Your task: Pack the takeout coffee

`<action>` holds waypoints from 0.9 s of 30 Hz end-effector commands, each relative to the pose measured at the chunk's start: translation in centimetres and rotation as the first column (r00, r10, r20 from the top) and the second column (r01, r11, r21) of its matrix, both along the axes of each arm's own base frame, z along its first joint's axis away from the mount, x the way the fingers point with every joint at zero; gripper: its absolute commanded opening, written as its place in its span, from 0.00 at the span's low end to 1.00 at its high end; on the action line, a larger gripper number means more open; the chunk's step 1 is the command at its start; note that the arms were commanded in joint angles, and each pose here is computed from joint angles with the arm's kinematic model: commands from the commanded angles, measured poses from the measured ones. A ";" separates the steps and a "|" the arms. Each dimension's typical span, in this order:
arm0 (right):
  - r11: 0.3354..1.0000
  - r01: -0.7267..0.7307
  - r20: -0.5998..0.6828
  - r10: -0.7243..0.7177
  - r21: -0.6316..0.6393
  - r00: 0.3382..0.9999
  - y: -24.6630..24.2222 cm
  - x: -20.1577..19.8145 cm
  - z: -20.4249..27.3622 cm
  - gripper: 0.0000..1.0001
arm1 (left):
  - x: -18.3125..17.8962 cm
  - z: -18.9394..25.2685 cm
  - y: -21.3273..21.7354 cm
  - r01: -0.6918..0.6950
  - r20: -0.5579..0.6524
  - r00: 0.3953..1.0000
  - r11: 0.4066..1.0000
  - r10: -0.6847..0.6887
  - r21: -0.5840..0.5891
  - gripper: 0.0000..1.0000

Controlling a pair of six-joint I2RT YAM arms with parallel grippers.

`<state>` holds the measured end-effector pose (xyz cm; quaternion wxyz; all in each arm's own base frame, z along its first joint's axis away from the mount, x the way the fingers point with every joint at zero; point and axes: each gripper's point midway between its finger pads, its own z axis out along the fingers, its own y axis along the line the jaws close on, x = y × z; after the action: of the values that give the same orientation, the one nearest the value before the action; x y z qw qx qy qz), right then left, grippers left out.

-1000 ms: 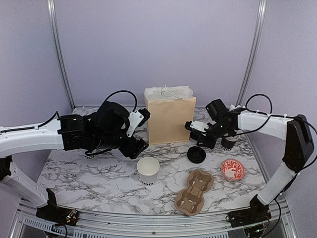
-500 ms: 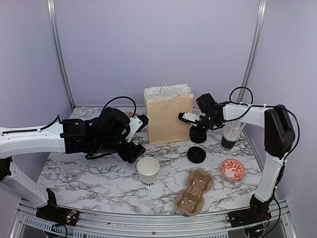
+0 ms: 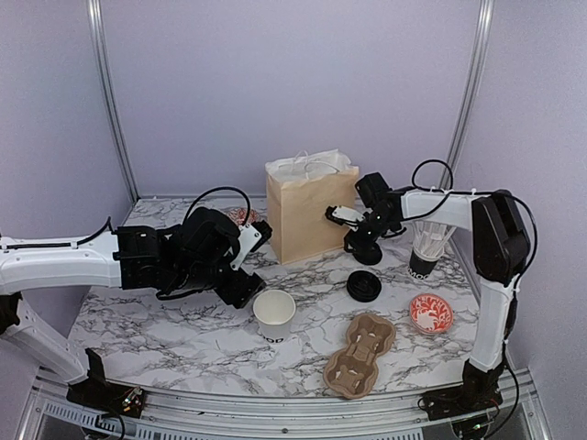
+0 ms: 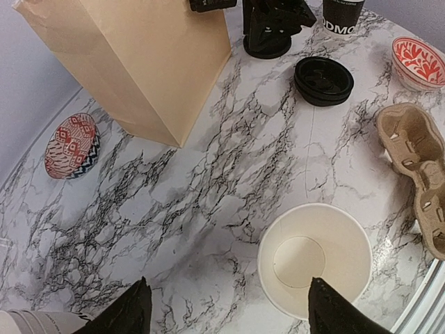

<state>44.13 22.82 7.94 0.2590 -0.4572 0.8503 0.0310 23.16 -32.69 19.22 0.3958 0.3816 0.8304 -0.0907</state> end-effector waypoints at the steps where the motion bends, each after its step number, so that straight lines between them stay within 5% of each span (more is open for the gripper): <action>1: 0.995 0.090 0.017 -0.089 -0.039 0.996 -2.1 1.1 1.2 0.41 | 0.0 0.8 0.3 -0.012 0.013 1.000 0.999 0.013 -0.033 0.79; 6: 0.987 0.142 -0.044 -0.145 -0.069 0.988 -3.7 1.5 -0.1 0.63 | 0.1 0.2 0.1 -0.009 0.006 1.000 1.000 0.009 -0.017 0.80; 13: 0.979 0.189 -0.084 -0.196 -0.078 0.977 -4.6 2.2 -1.7 0.70 | 0.0 -0.3 0.1 -0.009 -0.007 1.000 1.000 0.009 -0.012 0.81; 18: 0.973 0.219 -0.093 -0.225 -0.074 0.970 -5.0 3.0 -2.0 0.98 | -0.1 -0.5 0.2 -0.011 -0.009 1.000 1.000 0.011 -0.011 0.81; 27: 0.964 0.260 -0.108 -0.265 -0.054 0.958 -5.9 4.5 -2.7 0.98 | -0.2 -1.1 0.0 -0.003 -0.024 1.000 1.000 0.003 -0.004 0.81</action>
<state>47.07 17.41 4.88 0.1919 -0.3656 0.9108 0.0026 22.99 -32.43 18.49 0.3895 0.3789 0.8347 -0.0896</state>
